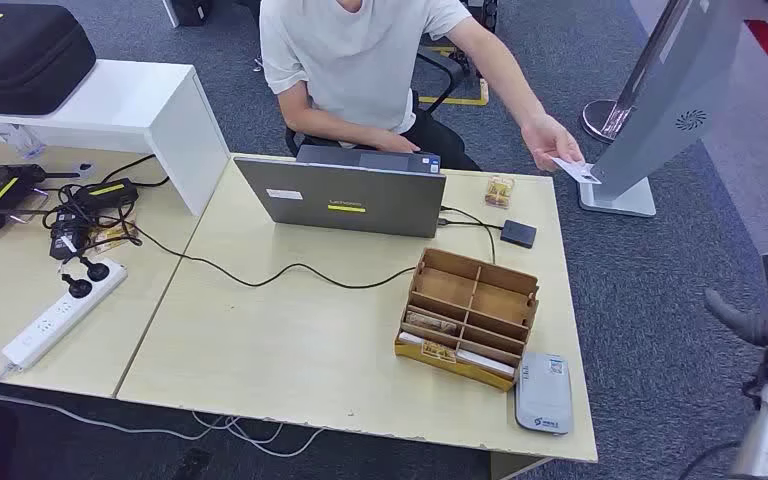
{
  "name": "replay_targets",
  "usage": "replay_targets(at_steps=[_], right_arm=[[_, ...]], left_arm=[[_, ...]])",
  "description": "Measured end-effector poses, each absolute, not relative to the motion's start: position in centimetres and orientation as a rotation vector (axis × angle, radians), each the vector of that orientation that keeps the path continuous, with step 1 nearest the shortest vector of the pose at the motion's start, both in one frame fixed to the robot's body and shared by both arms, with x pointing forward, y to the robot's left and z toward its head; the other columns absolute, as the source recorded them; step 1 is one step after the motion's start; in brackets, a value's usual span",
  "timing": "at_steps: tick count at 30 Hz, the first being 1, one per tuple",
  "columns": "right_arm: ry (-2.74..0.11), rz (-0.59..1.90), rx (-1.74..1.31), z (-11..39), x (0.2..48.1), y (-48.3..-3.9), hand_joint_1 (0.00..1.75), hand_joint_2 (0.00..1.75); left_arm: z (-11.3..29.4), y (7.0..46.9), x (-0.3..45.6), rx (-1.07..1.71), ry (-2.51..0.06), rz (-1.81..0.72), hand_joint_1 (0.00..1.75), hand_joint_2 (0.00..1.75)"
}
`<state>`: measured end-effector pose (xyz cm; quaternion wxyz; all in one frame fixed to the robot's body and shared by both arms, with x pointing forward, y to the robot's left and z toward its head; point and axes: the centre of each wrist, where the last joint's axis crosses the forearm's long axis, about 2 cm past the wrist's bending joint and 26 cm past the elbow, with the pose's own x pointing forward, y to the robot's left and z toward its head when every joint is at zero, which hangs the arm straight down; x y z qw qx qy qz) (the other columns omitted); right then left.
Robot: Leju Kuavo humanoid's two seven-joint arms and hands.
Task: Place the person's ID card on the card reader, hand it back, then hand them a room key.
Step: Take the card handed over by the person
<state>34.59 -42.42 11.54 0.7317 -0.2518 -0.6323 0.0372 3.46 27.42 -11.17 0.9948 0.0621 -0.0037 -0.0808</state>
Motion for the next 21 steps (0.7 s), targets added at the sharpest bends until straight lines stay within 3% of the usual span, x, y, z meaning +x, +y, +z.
replay_targets(at_steps=[11, 15, 21], right_arm=[[-1.588, 0.407, -0.583, 19.4, 40.6, -33.5, 0.00, 1.75], [-1.662, 0.540, -0.634, 21.7, 41.6, -30.4, 0.00, 1.75], [-1.743, 0.701, -0.696, 23.5, 42.1, -26.9, 0.00, 1.75]], left_arm=[[-11.2, 27.4, 3.6, 0.111, -0.102, -0.236, 0.00, 1.75], [-11.1, 27.3, 3.8, 0.097, -0.160, -0.267, 0.00, 0.00], [-11.1, 26.2, 3.9, -0.029, -0.189, -0.207, 0.00, 0.00]])
